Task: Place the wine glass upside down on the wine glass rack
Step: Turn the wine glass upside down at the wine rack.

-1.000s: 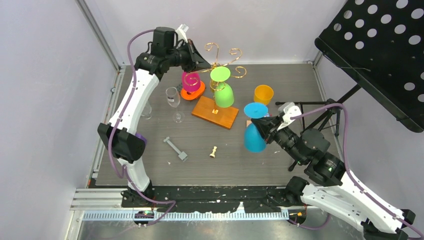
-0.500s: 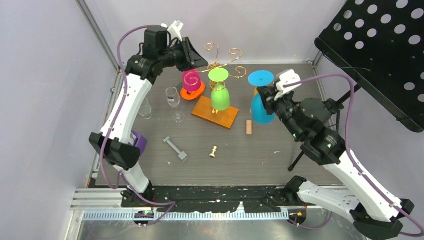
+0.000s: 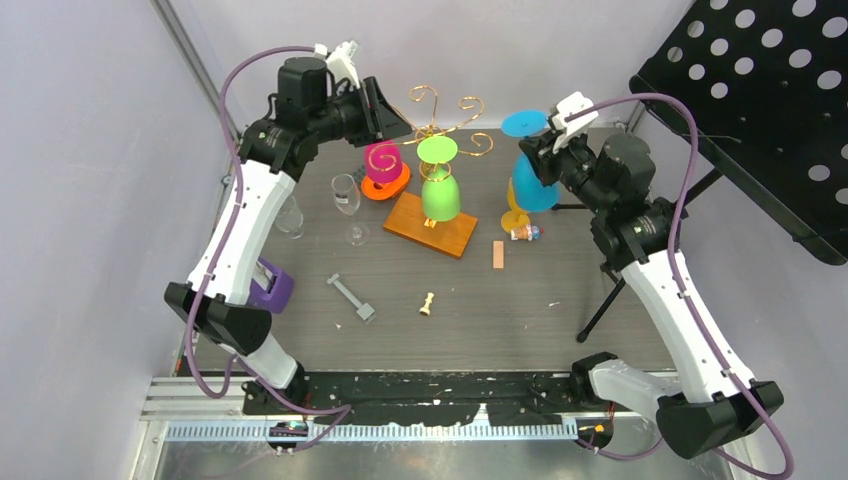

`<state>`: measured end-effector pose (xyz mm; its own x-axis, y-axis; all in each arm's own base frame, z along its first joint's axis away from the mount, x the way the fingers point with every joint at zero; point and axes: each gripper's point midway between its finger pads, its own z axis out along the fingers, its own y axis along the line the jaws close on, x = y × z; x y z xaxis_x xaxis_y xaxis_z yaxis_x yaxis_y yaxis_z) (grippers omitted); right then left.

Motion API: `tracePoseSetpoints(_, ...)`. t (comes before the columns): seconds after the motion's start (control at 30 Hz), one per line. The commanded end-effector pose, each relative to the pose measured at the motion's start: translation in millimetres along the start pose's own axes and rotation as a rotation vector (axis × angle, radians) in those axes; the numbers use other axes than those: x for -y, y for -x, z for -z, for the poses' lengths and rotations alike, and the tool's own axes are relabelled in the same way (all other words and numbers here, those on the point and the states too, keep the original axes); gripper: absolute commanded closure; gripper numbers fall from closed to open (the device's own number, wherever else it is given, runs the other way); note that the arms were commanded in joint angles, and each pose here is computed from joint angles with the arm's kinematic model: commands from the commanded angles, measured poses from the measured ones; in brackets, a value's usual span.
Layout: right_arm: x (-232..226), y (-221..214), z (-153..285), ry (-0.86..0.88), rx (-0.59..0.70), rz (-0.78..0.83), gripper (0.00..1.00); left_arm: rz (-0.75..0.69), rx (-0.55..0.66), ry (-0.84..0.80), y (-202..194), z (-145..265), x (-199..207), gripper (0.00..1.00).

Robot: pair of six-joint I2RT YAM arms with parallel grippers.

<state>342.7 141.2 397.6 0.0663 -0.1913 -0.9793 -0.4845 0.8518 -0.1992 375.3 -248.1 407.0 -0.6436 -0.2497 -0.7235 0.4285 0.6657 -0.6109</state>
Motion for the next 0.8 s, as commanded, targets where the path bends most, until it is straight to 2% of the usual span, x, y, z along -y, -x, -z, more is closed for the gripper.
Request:
tracePoseSetpoints(0.0,-5,46,-5,0.117,0.201,0.072,0.94,-0.094,0.017,-0.018,-5,13,13,0.60)
tracePoseSetpoints(0.13,-6,40,-16,0.168,0.235,0.097,0.95,-0.103,0.017,-0.026,-15,23,15,0.61)
tracePoseSetpoints(0.43,-7,2,-41,0.180,0.201,0.067,0.95,-0.123,0.044,-0.026,-26,41,14,0.60)
tracePoseSetpoints(0.77,-17,-19,-63,0.253,0.176,0.009,0.94,-0.142,0.050,-0.037,-29,45,14,0.60)
